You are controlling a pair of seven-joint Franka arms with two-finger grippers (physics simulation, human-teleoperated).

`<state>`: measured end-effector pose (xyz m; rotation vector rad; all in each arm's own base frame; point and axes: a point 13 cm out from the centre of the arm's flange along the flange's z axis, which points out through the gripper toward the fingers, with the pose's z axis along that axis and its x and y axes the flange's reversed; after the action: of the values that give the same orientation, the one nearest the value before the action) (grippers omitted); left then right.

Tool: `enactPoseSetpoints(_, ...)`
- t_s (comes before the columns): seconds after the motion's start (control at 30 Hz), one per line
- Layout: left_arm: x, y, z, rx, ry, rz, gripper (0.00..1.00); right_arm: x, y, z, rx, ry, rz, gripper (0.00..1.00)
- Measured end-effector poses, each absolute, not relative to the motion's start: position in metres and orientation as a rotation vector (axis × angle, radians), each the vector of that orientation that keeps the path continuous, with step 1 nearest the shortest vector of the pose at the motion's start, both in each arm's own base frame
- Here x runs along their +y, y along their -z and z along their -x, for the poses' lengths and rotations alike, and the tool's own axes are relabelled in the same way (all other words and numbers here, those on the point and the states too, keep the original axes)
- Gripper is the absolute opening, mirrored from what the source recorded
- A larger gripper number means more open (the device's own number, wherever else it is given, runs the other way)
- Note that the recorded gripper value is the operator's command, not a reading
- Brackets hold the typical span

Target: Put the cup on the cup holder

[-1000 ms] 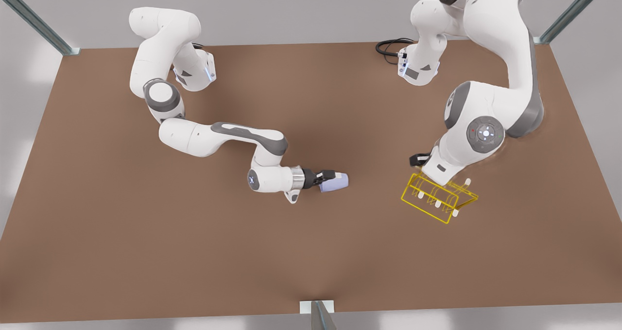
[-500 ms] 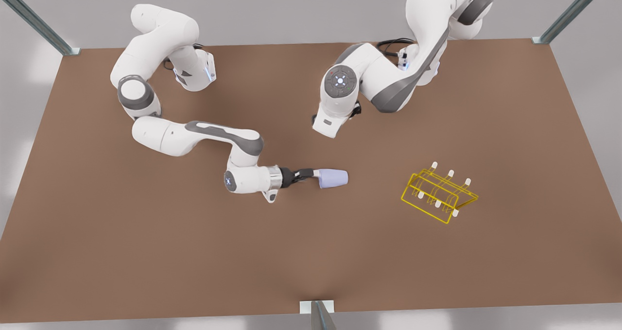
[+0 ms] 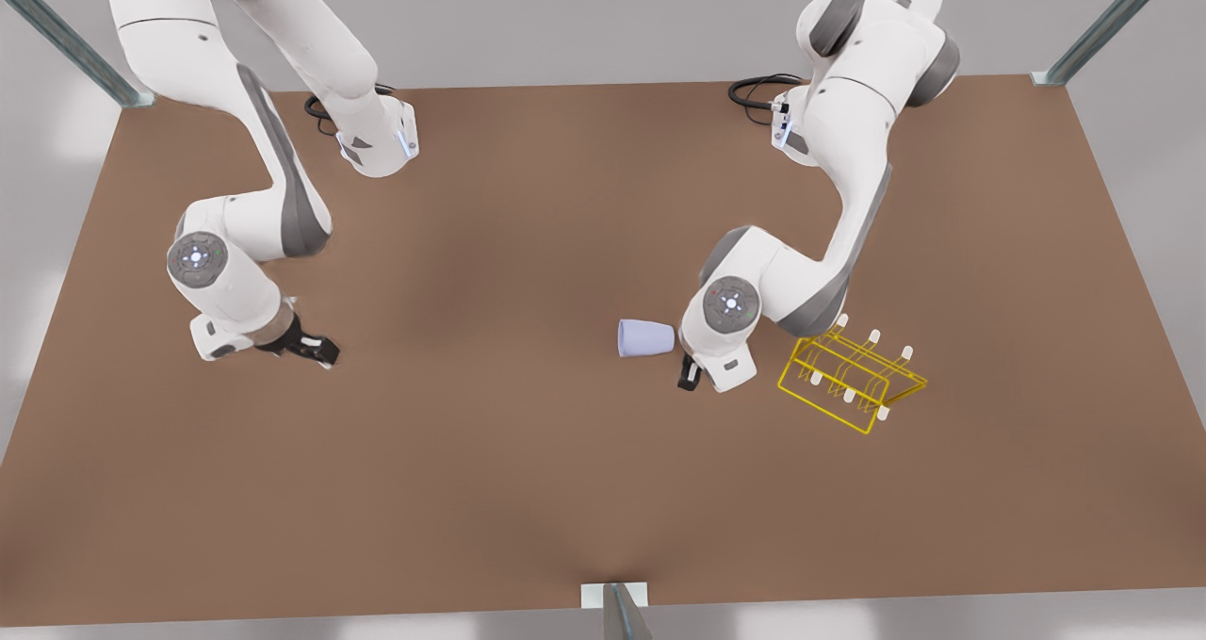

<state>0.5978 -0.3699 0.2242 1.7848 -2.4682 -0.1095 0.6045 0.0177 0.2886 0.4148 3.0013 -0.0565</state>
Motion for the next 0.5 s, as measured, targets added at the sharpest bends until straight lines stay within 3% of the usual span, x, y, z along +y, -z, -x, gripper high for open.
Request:
enactPoseSetpoints(0.07, -0.369, -0.203, -0.593, -2.416, 0.122, -1.862, 1.0, -0.007, -0.348, -0.637, 2.962, 0.038, -0.43, 1.0)
enactPoseSetpoints(0.13, -0.373, -0.185, -0.581, -2.397, 0.136, -1.914, 1.0, -0.028, -0.369, -0.641, 2.991, 0.063, -0.428, 1.0)
enactPoseSetpoints(0.2, -0.376, -0.174, -0.567, -2.395, 0.136, -1.961, 1.0, -0.018, -0.389, -0.626, 3.02, 0.189, -0.405, 1.0)
enactPoseSetpoints(0.33, -0.396, -0.16, -0.553, -2.402, 0.088, -2.027, 1.0, 0.02, -0.448, -0.598, 3.059, 0.093, -0.339, 1.0)
enactPoseSetpoints(0.5, -0.426, -0.144, -0.536, -2.397, 0.025, -2.079, 1.0, 0.006, -0.44, -0.568, 3.194, 0.041, -0.329, 1.0)
